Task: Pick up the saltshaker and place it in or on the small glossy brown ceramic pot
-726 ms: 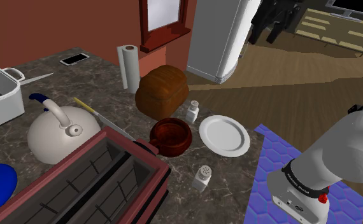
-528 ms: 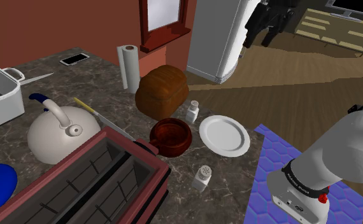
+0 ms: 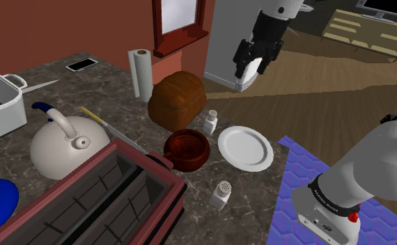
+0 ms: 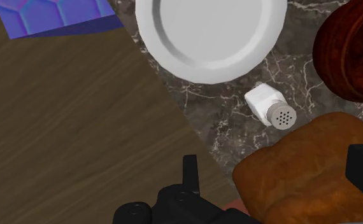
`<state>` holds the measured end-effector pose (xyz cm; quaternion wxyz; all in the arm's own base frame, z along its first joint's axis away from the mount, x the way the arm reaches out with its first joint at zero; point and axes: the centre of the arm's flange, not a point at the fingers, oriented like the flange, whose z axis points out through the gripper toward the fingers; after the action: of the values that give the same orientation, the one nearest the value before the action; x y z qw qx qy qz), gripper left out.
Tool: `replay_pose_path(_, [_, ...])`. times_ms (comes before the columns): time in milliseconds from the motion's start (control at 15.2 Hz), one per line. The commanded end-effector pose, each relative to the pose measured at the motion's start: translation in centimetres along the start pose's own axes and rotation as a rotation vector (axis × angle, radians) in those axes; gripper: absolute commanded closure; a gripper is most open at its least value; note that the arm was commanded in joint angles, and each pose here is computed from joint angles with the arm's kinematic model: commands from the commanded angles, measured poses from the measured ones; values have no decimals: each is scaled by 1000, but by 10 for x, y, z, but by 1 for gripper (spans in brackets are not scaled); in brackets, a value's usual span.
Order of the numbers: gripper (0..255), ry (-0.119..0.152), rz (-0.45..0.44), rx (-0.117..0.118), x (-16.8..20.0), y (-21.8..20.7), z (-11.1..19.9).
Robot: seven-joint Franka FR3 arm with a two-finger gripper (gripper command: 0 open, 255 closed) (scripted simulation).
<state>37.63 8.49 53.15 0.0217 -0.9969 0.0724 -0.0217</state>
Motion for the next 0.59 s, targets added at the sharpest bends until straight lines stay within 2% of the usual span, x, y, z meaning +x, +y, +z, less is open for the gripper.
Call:
replay_pose_path(0, [0, -8, 5, -10, 10, -18, 22])
replay_pose_path(528, [0, -47, 23, -51, 41, -72, 113])
